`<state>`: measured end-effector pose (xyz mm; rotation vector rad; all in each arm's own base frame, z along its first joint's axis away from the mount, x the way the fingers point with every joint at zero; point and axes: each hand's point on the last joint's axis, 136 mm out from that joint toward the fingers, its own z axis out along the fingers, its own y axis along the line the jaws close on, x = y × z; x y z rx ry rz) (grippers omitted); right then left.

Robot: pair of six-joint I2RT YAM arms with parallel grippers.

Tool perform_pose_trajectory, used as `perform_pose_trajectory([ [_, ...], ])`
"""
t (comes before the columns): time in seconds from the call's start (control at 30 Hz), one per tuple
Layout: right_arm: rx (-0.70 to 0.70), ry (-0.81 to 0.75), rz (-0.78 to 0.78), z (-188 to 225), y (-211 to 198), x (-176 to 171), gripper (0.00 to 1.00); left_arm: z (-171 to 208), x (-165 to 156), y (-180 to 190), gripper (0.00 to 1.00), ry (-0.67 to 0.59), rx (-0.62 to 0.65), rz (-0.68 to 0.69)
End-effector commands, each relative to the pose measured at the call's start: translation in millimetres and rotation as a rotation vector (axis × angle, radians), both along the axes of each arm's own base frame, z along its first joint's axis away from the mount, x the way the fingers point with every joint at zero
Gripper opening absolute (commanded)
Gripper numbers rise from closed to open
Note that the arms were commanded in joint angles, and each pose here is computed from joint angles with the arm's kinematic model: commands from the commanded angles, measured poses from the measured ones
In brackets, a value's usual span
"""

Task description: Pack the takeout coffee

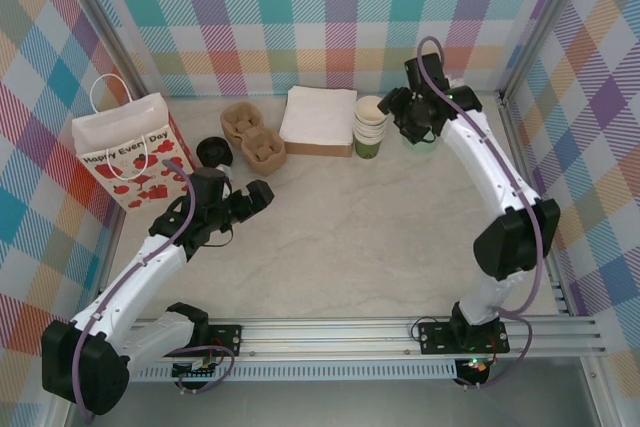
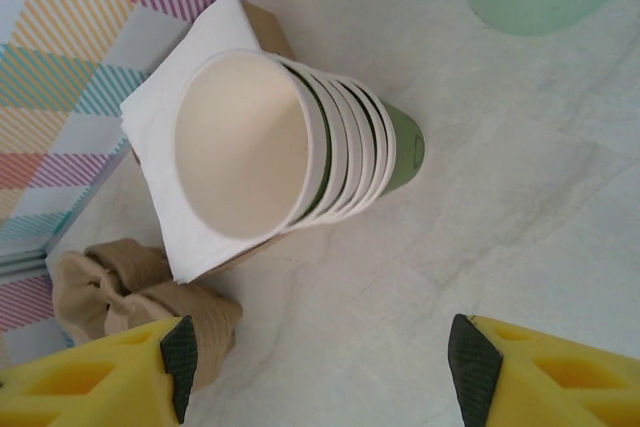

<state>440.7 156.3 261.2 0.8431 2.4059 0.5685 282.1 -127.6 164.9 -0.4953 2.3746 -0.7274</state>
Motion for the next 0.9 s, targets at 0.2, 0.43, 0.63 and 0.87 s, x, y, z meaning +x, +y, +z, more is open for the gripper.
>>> perform_pose_trajectory([
  [0.2,-0.082,0.068,-0.013,-23.7,5.0,28.6,0.63,-4.1,-5.5,5.7,1.00,0.019,0.025,0.035],
  [0.43,-0.115,0.070,-0.007,-34.1,7.3,44.9,0.55,-6.9,-5.0,6.9,1.00,0.027,0.036,0.041],
  [0.63,-0.133,0.097,0.020,-45.1,12.8,52.9,0.45,-9.8,-4.8,8.3,1.00,0.037,0.045,0.047],
  [0.87,-0.152,0.095,0.032,-50.2,14.3,58.1,0.31,-14.3,-5.3,11.2,1.00,0.057,0.067,0.056],
])
